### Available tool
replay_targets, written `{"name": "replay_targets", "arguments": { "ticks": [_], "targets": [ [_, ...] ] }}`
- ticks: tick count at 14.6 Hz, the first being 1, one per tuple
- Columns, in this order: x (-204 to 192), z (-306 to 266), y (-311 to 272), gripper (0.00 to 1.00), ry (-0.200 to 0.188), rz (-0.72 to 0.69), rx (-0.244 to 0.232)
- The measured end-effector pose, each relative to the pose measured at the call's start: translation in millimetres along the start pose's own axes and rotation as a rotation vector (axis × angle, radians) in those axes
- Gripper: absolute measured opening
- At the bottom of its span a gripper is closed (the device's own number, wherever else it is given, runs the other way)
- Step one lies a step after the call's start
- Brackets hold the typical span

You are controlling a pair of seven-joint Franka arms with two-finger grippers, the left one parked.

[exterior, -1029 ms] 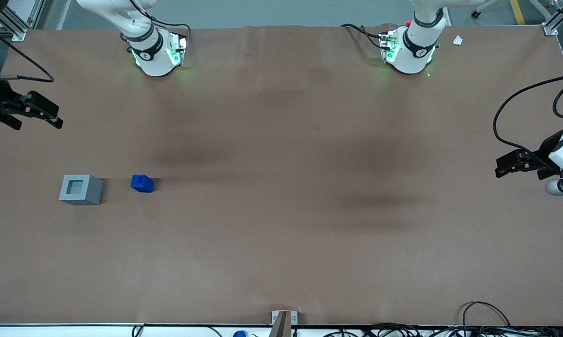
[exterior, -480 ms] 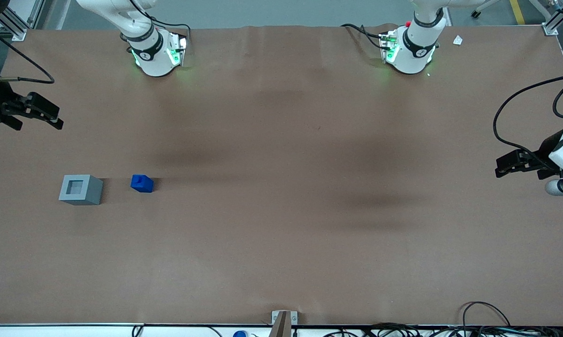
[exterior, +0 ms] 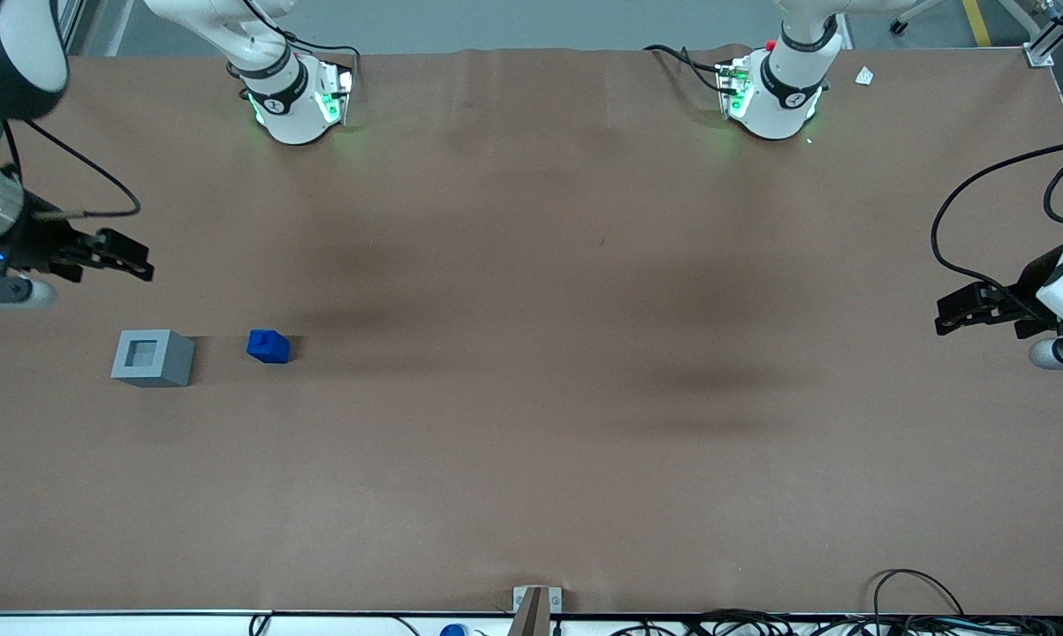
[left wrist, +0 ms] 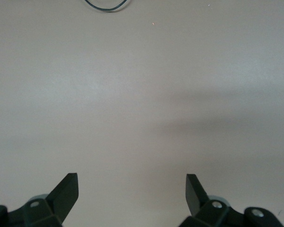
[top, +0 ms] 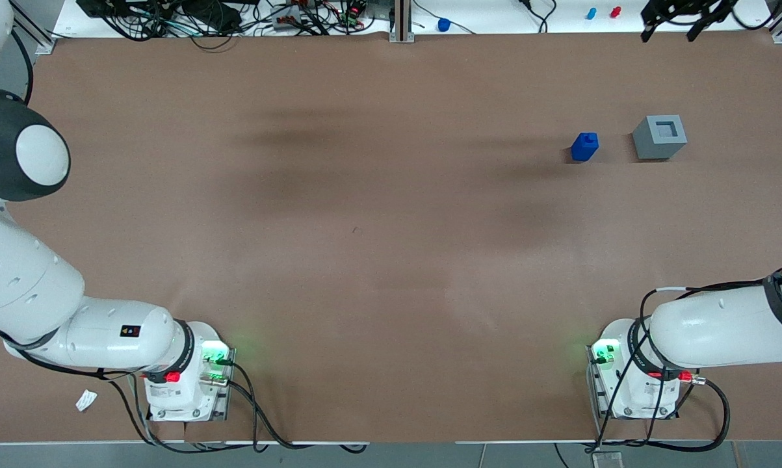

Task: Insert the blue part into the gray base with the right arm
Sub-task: 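Reach the right gripper to the blue block and grasp it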

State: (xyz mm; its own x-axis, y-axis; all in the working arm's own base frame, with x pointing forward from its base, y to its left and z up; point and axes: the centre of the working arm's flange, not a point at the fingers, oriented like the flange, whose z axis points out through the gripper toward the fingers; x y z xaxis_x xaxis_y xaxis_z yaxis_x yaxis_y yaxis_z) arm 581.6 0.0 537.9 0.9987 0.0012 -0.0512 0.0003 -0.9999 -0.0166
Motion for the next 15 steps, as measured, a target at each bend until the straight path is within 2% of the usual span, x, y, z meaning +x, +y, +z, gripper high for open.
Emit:
{"name": "replay_targets", "arguments": {
  "ticks": [4,10,12,13,14,15],
  "targets": [
    [10,56,-4,1.00,0.023,-0.006,-0.002],
    [2,132,-1,0.98,0.079,-0.001,-0.004],
    [-3,155,-1,0.94,0.076,-0.001,-0.005],
    [-4,164,-1,0.89,0.067,0.000,-0.006],
    [-4,171,0,0.89,0.060,0.000,-0.006],
    [-3,177,0,0.85,0.052,0.000,-0.007]
  ]
}}
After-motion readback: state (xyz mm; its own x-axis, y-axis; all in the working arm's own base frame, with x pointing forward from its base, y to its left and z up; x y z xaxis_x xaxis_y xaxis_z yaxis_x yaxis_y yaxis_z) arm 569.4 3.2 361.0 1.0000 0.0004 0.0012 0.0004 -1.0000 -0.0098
